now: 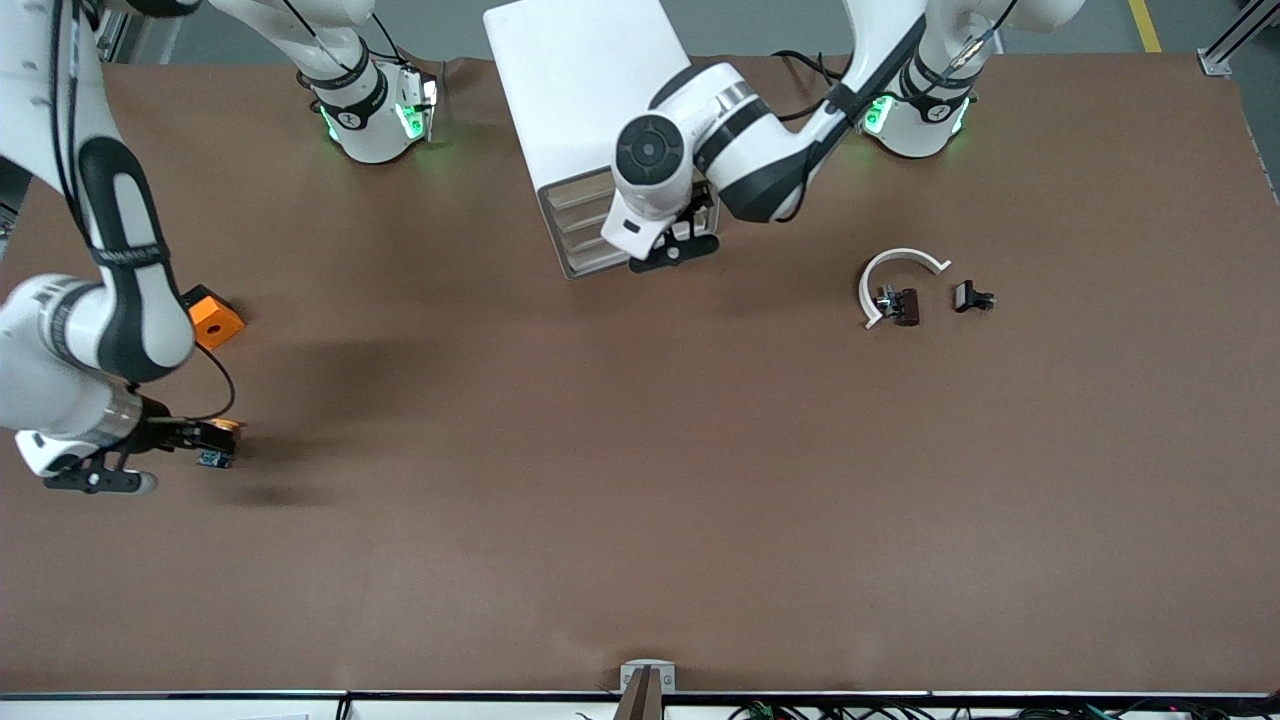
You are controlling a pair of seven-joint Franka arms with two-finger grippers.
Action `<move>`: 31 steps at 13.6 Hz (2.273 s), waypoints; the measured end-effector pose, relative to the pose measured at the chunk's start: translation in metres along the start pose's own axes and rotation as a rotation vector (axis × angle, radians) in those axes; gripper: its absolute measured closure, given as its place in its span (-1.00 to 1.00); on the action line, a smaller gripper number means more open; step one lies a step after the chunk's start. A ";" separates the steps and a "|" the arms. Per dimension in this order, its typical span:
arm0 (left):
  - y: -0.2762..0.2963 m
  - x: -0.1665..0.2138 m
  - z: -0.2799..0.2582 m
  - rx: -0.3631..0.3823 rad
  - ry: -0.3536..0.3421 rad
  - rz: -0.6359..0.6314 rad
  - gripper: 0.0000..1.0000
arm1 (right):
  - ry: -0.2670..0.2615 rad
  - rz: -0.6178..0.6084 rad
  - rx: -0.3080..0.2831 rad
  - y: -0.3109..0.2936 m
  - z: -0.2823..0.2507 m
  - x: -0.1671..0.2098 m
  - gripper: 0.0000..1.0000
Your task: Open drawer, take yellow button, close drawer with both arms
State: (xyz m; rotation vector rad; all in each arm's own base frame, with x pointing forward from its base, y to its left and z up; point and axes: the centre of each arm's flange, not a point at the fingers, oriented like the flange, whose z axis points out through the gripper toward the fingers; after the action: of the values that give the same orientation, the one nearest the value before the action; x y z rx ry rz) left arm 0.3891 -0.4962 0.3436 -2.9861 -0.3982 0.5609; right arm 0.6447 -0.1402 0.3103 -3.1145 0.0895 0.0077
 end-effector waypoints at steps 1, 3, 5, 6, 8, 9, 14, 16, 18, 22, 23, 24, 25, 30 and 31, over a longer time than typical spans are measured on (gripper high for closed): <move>-0.006 0.013 -0.005 -0.009 -0.002 -0.021 -1.00 | -0.013 0.000 0.008 -0.002 -0.027 -0.006 -1.00; -0.020 0.038 -0.016 -0.031 -0.004 -0.065 -1.00 | -0.045 -0.002 0.025 -0.004 -0.075 -0.021 -1.00; -0.037 0.062 -0.031 -0.057 0.000 -0.111 -1.00 | -0.096 0.001 0.043 -0.008 -0.120 -0.036 -1.00; -0.046 0.074 -0.038 -0.070 0.002 -0.135 -1.00 | -0.113 0.011 0.048 -0.009 -0.141 -0.042 -1.00; -0.066 0.098 -0.053 -0.096 0.008 -0.183 -1.00 | -0.132 0.043 0.055 -0.011 -0.182 -0.054 -1.00; -0.076 0.108 -0.060 -0.108 0.011 -0.205 -1.00 | -0.132 0.053 0.056 -0.011 -0.199 -0.060 -1.00; -0.110 0.122 -0.072 -0.114 0.023 -0.261 -1.00 | -0.136 0.135 0.058 -0.016 -0.242 -0.085 -1.00; -0.120 0.122 -0.077 -0.116 0.033 -0.275 -1.00 | -0.132 0.147 0.058 -0.018 -0.249 -0.088 -1.00; -0.126 0.123 -0.079 -0.117 0.036 -0.285 -1.00 | -0.120 0.156 0.056 -0.018 -0.261 -0.088 -1.00; -0.132 0.126 -0.077 -0.095 0.026 -0.268 -1.00 | -0.141 0.160 0.057 -0.019 -0.262 -0.087 -1.00; -0.139 0.130 -0.078 -0.070 0.028 -0.244 -1.00 | -0.150 0.162 0.058 -0.019 -0.257 -0.084 -1.00; -0.148 0.134 -0.079 -0.028 0.036 -0.218 -1.00 | -0.156 0.172 0.058 -0.020 -0.253 -0.082 -1.00; -0.156 0.135 -0.082 0.008 0.040 -0.192 -1.00 | -0.157 0.185 0.057 -0.022 -0.252 -0.080 -1.00; -0.213 0.154 -0.118 0.032 0.037 -0.049 -1.00 | -0.120 0.198 0.056 -0.028 -0.289 -0.093 -1.00; -0.226 0.158 -0.124 0.029 0.036 -0.035 -1.00 | -0.126 0.204 0.055 -0.028 -0.298 -0.102 -1.00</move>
State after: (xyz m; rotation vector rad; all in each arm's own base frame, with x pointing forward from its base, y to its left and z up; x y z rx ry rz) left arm 0.5227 -0.2400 0.4325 -2.9502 -0.4350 0.5052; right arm 0.5459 -0.1144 0.6091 -3.0253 0.3966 0.2017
